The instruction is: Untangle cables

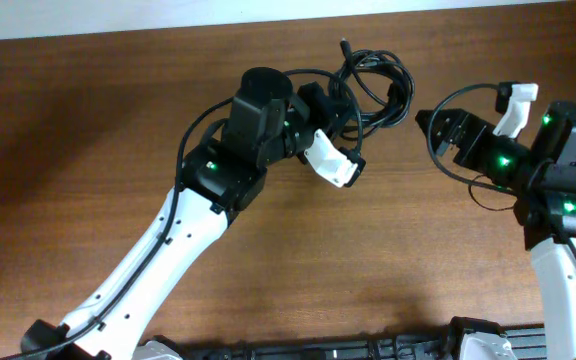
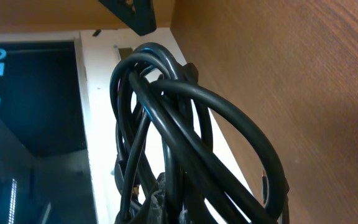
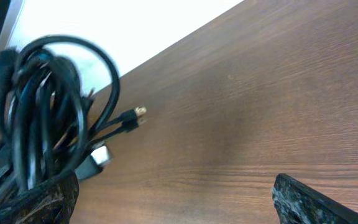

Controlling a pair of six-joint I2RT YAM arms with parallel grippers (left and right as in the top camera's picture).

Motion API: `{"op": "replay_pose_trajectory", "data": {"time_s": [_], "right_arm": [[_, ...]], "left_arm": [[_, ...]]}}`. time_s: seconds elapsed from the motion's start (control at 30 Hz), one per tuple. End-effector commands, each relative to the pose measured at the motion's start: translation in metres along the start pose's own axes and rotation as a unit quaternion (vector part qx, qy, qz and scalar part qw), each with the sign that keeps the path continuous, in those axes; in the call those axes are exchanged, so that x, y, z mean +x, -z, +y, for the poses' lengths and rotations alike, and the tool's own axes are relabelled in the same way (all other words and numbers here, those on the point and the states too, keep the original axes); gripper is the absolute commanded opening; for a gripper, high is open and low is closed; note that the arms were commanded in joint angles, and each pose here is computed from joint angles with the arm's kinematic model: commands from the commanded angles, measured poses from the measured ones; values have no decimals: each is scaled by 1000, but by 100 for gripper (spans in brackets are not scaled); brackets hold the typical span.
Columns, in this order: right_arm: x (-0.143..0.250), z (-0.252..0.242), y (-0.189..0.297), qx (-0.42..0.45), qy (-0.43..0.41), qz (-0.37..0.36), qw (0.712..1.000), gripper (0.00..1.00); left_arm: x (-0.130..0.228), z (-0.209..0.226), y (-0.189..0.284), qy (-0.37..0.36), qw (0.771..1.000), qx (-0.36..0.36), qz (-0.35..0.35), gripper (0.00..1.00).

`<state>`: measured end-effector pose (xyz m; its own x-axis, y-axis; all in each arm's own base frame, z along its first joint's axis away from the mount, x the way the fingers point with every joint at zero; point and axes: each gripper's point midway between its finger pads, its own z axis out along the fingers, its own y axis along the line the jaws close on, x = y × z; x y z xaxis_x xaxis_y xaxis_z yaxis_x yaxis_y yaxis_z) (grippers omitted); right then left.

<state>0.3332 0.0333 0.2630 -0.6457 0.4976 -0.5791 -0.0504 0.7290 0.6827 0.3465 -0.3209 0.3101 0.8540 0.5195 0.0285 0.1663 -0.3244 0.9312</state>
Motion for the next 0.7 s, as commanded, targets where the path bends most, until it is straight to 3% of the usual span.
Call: {"op": "replay_pose_trajectory", "data": {"time_s": [0.0,0.67], "right_arm": [[-8,5,3,-10,4,-10,1000,99],[-11,-13,-3,27,24,-13,999,99]], "left_arm": [[-16,20,12,-27,999,-28,-25,0],[-44,15,8,-44,997,-14,-60,0]]}}
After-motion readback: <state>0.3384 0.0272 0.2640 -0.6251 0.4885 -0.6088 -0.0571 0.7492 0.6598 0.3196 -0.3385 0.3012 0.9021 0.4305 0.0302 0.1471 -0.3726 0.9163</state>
